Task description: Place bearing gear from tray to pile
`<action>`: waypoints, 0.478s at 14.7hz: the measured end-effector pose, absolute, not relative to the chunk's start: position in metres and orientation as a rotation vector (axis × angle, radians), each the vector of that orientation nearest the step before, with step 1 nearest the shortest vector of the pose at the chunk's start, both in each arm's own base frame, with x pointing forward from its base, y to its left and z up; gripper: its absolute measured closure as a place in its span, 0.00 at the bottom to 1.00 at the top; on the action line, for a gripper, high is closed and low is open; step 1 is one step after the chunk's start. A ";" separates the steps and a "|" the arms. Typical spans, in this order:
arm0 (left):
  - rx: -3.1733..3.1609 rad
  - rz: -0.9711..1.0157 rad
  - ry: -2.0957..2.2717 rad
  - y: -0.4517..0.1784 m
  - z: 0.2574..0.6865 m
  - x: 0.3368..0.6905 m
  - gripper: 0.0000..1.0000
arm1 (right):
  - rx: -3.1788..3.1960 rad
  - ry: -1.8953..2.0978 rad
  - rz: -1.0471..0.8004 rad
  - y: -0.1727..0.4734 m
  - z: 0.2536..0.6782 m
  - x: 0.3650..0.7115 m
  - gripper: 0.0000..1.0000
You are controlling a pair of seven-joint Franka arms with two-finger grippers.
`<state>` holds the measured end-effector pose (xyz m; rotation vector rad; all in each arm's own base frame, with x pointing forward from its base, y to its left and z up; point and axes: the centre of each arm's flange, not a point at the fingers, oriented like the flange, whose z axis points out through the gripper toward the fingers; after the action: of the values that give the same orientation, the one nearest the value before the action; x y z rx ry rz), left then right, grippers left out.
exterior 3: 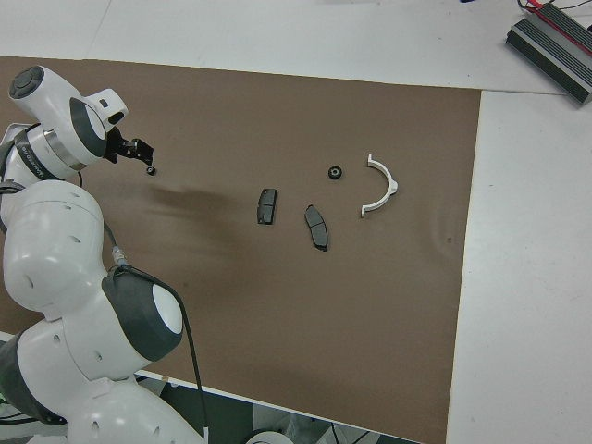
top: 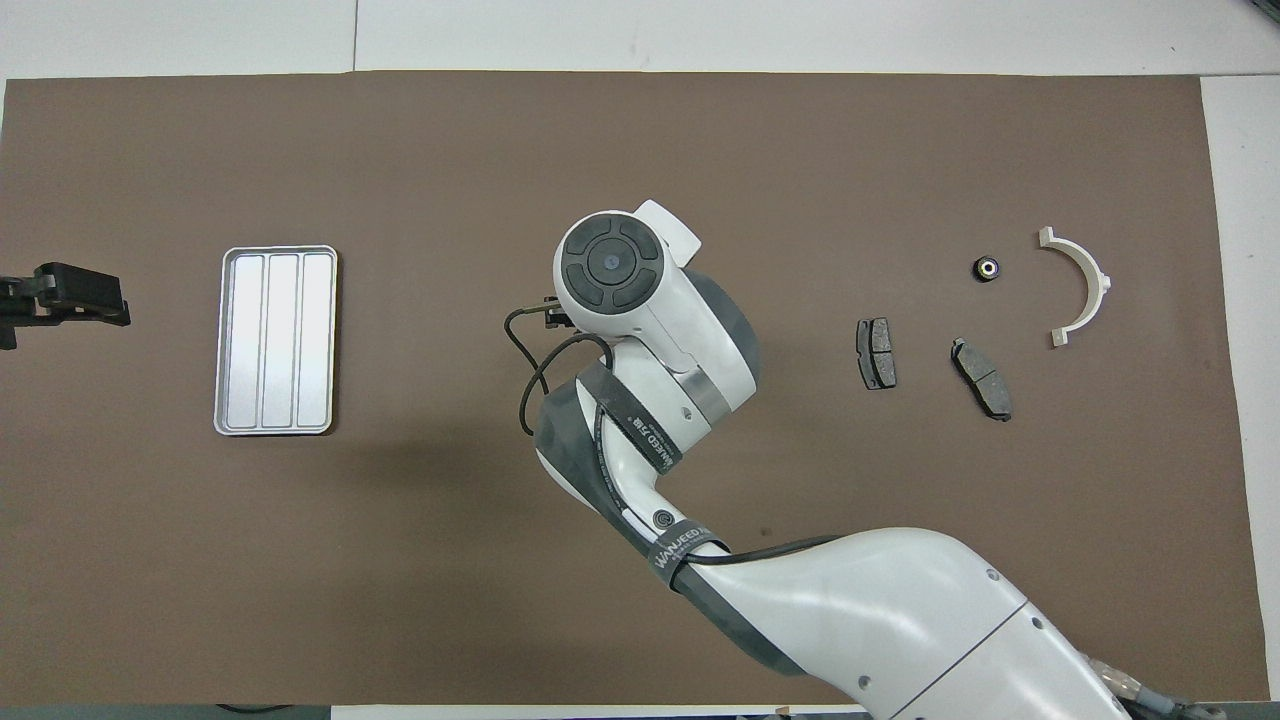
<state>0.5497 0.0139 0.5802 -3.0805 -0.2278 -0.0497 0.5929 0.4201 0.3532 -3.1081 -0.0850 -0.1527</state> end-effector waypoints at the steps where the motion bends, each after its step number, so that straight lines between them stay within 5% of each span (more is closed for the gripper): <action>1: -3.081 -0.040 -0.224 0.013 0.573 0.552 0.00 | -3.104 -0.086 -0.159 0.421 0.346 0.595 0.00; 7: -3.090 -0.015 -0.200 0.003 0.564 0.555 0.00 | -3.125 -0.104 -0.151 0.422 0.305 0.599 0.00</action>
<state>0.5547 0.0028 0.5639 -3.0902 -0.1997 -0.0151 0.5989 0.4222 0.3046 -3.1253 -0.1042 -0.1510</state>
